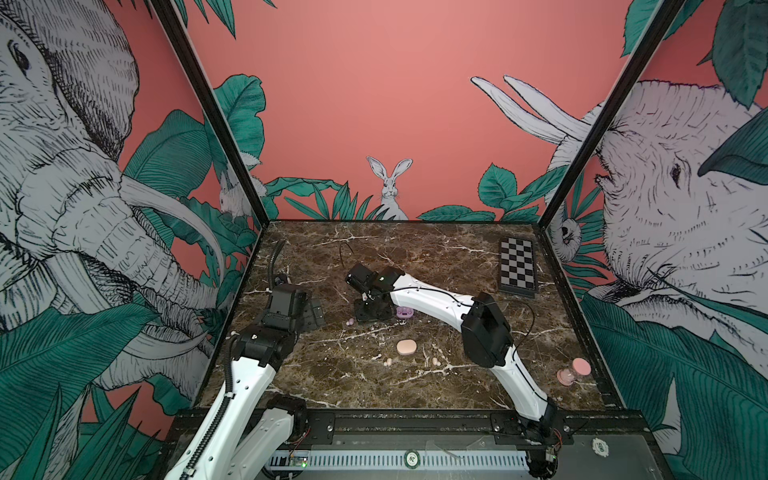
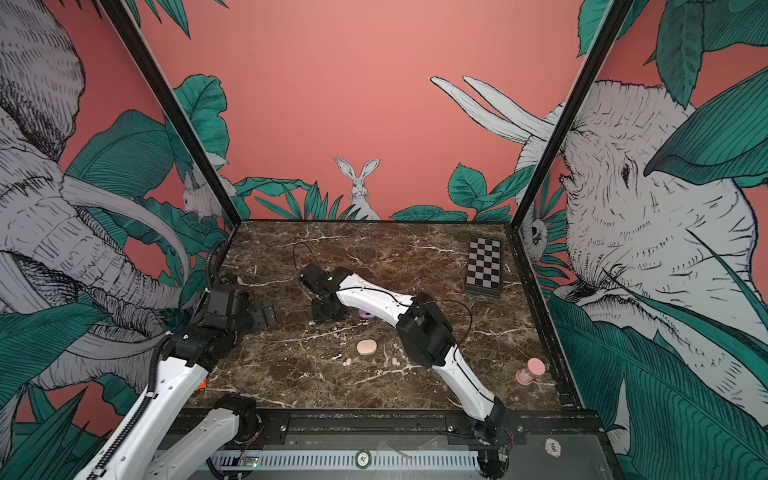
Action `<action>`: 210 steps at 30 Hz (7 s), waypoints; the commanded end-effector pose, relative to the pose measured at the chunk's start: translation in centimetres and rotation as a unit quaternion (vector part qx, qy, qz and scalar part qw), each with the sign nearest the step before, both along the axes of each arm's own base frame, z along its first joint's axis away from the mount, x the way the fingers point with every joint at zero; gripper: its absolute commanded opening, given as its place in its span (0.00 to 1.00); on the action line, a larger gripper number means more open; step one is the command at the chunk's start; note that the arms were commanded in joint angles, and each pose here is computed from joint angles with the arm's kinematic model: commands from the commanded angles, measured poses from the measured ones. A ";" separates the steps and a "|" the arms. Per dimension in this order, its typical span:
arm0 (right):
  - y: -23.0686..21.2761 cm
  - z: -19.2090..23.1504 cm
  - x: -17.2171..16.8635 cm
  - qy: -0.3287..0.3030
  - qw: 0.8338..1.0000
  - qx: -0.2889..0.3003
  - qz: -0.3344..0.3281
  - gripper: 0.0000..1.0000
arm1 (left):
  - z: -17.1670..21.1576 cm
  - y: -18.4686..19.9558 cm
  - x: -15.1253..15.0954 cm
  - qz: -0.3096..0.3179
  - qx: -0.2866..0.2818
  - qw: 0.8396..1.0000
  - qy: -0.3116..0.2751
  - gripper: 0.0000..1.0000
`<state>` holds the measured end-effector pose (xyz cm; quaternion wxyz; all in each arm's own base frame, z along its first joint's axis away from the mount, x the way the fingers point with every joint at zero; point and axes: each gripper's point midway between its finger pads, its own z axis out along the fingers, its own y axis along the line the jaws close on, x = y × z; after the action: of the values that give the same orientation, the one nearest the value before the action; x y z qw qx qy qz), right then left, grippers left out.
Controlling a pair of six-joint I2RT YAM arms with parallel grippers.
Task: Insert the wireless bluetooth earbuds into the charging case
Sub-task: 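Move the right gripper over the lilac earbud nearer the case, then lower the right gripper and close it on the lilac earbud, then lift the held earbud and carry it toward the open case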
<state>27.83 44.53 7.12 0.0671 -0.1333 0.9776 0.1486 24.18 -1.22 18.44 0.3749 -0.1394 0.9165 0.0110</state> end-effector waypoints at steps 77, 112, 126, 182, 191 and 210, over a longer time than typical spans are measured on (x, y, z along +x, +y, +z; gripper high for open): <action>-1.9 -4.4 2.2 0.005 0.998 -0.066 -0.015 0.26 | -2.2 -6.6 1.6 -0.147 -0.105 0.983 0.036 0.98; -2.6 -5.5 3.5 0.009 0.997 -0.078 -0.025 0.24 | -2.3 -6.6 1.7 -0.147 -0.106 0.983 0.039 0.97; -2.9 -6.5 3.9 0.014 0.996 -0.088 -0.025 0.24 | -2.5 -6.6 1.8 -0.145 -0.107 0.983 0.042 0.97; -5.5 11.8 4.0 -0.153 0.986 0.049 0.034 0.00 | -1.8 -8.1 1.8 -0.183 -0.141 0.973 0.027 0.94; -8.7 13.7 2.8 -0.197 0.977 0.052 0.064 0.00 | -1.4 -9.0 1.6 -0.206 -0.139 0.968 0.017 0.99; -12.1 12.0 3.6 -0.248 0.957 0.104 0.107 0.00 | -1.2 -10.1 1.1 -0.290 0.000 0.957 -0.010 0.99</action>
<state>30.54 31.68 17.57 0.2695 -0.2447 0.9109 0.1942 25.27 -11.42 17.54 0.3555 0.1122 0.9217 -0.1071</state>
